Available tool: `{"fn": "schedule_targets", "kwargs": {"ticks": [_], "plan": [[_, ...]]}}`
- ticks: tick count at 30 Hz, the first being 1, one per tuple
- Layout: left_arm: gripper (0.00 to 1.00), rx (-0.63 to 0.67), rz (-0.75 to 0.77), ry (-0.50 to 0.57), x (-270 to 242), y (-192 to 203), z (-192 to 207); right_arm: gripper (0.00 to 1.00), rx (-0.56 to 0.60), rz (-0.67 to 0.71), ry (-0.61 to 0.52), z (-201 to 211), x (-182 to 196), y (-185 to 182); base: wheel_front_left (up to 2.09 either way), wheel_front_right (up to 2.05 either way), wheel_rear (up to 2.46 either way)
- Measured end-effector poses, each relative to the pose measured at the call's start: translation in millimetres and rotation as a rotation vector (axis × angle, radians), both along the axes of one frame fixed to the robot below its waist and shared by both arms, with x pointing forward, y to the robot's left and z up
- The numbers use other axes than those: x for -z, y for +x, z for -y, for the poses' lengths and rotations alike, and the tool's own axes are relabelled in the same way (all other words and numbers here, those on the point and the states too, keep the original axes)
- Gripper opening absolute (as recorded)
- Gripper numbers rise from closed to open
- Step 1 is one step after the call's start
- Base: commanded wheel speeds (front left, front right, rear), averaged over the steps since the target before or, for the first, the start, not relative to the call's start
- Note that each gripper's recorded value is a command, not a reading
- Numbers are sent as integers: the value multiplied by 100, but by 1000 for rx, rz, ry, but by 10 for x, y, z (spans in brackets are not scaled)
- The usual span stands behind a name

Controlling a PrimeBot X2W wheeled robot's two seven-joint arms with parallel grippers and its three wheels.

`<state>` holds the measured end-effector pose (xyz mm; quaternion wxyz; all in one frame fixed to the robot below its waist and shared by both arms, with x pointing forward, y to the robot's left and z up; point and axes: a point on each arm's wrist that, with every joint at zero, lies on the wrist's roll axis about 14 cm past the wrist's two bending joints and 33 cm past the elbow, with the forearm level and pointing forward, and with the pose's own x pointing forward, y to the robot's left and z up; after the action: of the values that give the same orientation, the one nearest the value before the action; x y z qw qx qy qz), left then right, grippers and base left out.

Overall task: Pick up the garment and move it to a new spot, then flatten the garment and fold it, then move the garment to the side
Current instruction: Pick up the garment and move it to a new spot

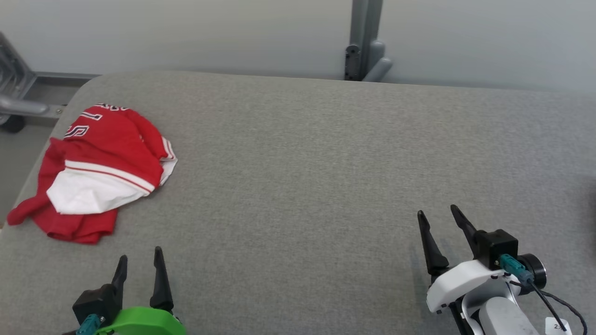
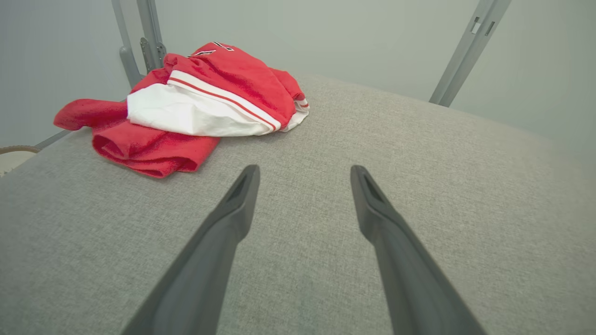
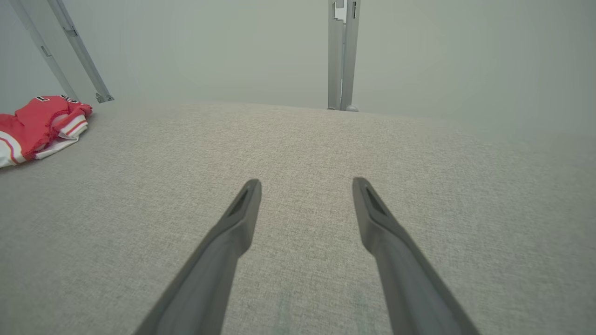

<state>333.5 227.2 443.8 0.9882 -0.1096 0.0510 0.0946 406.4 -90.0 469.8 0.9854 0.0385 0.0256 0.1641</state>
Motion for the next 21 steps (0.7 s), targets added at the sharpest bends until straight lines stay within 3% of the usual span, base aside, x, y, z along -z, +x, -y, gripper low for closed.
{"fn": "schedule_targets", "kwargs": {"ticks": [9, 14, 18, 21], "plan": [[100, -281, -64, -30, 183, -633, -718, 100, -304, -11, 28, -1085, 7, 21, 0, 0, 0], [100, -369, -95, -45, 274, -904, -941, 100, -407, -9, 33, -1444, 7, 11, 0, 0, 0], [100, -372, -48, -106, 201, -727, -1040, 100, -396, 6, 32, -1393, -2, 181, 0, 0, 0], [100, -366, -4, -75, 13, -478, -1225, 100, -380, 21, 22, -1303, 2, 307, 0, 0, 0]]}}
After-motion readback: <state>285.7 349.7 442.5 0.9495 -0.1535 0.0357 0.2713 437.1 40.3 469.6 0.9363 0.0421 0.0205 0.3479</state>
